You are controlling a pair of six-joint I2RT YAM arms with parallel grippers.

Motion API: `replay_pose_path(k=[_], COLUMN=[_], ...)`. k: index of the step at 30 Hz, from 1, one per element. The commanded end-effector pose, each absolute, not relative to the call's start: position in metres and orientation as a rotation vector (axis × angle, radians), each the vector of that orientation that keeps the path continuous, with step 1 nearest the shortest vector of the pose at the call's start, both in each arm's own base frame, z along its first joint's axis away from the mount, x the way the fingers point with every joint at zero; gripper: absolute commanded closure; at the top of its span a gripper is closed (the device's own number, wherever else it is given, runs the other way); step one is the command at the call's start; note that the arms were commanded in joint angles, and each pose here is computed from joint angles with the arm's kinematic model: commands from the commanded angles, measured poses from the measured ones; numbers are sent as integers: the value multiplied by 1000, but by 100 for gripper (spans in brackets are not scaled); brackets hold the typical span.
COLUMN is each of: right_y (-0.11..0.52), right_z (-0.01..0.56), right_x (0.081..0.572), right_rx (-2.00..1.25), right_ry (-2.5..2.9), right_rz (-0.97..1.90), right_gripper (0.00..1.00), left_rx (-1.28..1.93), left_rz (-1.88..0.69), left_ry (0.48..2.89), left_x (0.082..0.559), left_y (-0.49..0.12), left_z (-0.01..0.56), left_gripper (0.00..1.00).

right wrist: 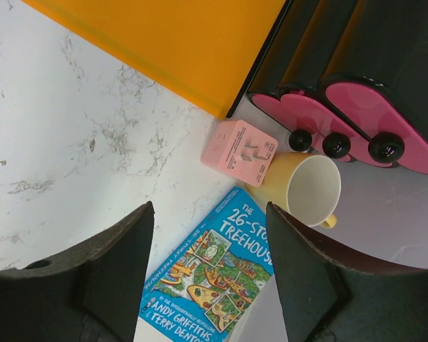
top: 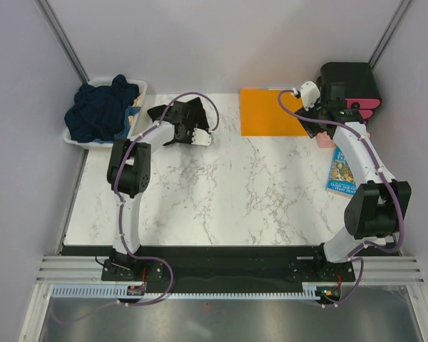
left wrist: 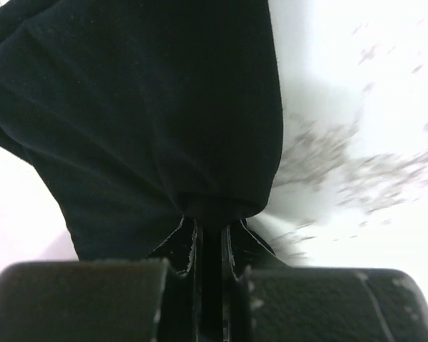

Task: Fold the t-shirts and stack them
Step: Neatly place the folded tshirt to the corner

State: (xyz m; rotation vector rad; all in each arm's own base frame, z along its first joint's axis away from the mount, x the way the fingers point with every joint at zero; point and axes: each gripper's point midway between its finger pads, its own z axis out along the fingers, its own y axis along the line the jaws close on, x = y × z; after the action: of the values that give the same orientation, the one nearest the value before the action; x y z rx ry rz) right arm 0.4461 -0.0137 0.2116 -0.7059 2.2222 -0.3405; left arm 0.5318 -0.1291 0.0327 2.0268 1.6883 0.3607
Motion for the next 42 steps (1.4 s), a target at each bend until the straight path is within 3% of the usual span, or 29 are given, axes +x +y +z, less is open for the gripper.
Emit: replay_pose_path(k=[1,9,21,23,25,27,30,31,38,42], right_y=[-8,-5,4,5,4,4,5,5,8,22], right_z=[219,216,210,209,206,205,204,204,205,208], right_x=[454,459,467,468,470,471,472,472,470,453], right_rx=[-679,-680,-705,-710,-710,-716,-725,-727,-729,-773], right_ry=[2205,2220,2236,2237,2242,2244,2243,2242,2232,2223], right_rz=[-310,-298,-306,-304,-307,-308,-306,-308,-282,-199], right_gripper=[28,29,29,28,28,28,28,28,28,27], left_rx=[2257,2241,2220,2195,2169,2193,2181,2162,2035,1583], left_rz=[450,552,494,452,440,401,363,387,414,297], left_ry=[1558,1444,1329,1343,1315,1313,1313,1285,1306,1587], left_x=[550,598,606,594,583,563,538,535,497,488], left_y=[-90,-57,-58,-63,-70,-73,-77,-78,-85,-91], left_z=[16,33,35,31,47,37,46,64,109,177], left_gripper=[98,98,98,83,53,51,19,2,1,1])
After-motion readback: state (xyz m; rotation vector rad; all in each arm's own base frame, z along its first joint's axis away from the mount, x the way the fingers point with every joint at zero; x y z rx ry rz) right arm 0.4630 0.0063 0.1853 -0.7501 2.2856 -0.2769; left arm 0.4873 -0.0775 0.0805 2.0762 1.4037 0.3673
